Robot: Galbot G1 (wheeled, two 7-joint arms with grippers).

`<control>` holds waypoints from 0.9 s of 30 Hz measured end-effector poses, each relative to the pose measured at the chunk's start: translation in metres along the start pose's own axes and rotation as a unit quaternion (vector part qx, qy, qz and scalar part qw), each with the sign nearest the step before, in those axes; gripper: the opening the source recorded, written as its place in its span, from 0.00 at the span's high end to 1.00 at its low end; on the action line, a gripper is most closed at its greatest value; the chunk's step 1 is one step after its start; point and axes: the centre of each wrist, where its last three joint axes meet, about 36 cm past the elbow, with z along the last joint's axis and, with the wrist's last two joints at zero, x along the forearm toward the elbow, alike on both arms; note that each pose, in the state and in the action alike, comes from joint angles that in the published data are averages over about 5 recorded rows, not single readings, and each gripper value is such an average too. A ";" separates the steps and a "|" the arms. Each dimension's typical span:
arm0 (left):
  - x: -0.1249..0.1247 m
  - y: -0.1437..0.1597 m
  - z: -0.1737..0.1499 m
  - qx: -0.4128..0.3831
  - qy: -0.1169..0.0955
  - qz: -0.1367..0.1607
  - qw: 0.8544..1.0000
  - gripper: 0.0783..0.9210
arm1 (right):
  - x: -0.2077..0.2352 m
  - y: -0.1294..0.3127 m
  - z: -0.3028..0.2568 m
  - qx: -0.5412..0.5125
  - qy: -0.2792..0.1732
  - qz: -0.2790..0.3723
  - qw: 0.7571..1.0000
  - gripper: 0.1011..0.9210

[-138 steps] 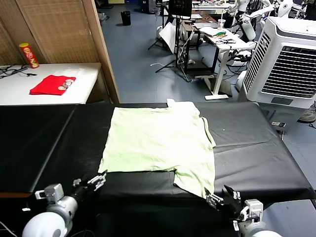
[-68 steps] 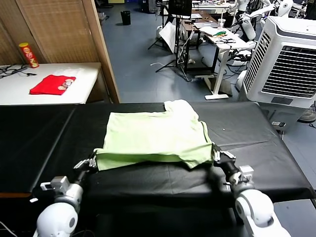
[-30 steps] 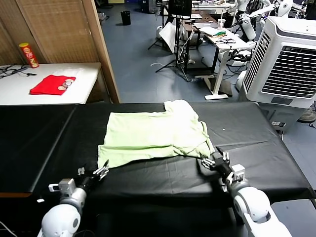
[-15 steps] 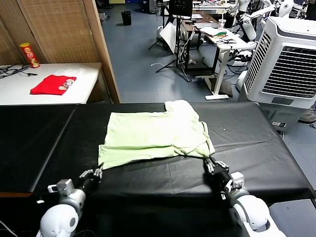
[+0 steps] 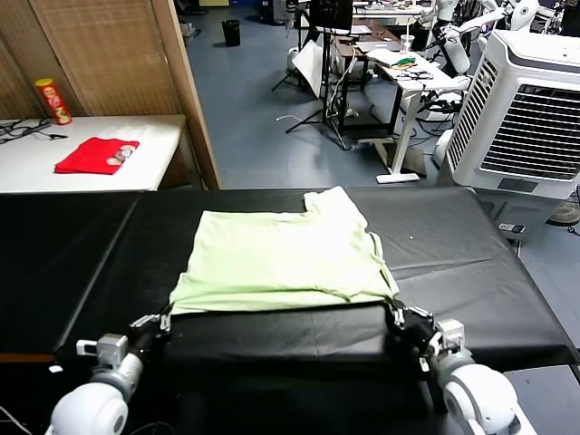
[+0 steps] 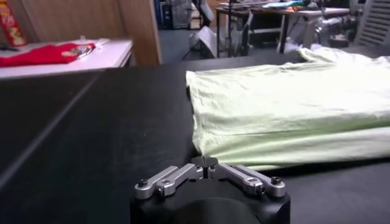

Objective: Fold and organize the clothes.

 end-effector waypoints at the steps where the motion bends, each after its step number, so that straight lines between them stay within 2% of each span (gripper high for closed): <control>1: 0.005 0.000 0.000 -0.004 0.002 0.002 1.000 0.94 | 0.005 0.002 0.002 0.001 0.003 0.000 1.000 0.98; 8: 0.035 -0.003 0.007 -0.020 0.034 0.010 0.999 0.94 | 0.031 0.018 0.011 -0.004 0.023 -0.004 1.000 0.97; 12: 0.049 -0.008 0.009 -0.019 0.057 0.004 0.998 0.92 | 0.044 0.021 0.009 -0.004 0.034 -0.007 0.999 0.83; 15: 0.057 -0.011 0.007 -0.013 0.071 0.000 0.997 0.79 | 0.056 0.022 0.002 -0.003 0.035 -0.010 0.999 0.63; 19: 0.068 -0.014 -0.004 -0.008 0.083 0.000 0.997 0.52 | 0.071 0.021 -0.013 -0.010 0.020 -0.018 1.000 0.39; 22: 0.076 -0.018 -0.017 -0.005 0.070 0.001 0.998 0.33 | 0.075 0.016 -0.025 -0.020 -0.007 -0.024 0.999 0.22; 25: 0.080 -0.023 -0.028 0.006 0.048 0.005 0.999 0.19 | 0.067 0.009 -0.036 -0.022 -0.046 -0.024 0.998 0.16; 27: 0.077 -0.024 -0.034 0.020 0.036 0.006 0.999 0.16 | 0.053 0.001 -0.043 -0.018 -0.072 -0.019 0.997 0.15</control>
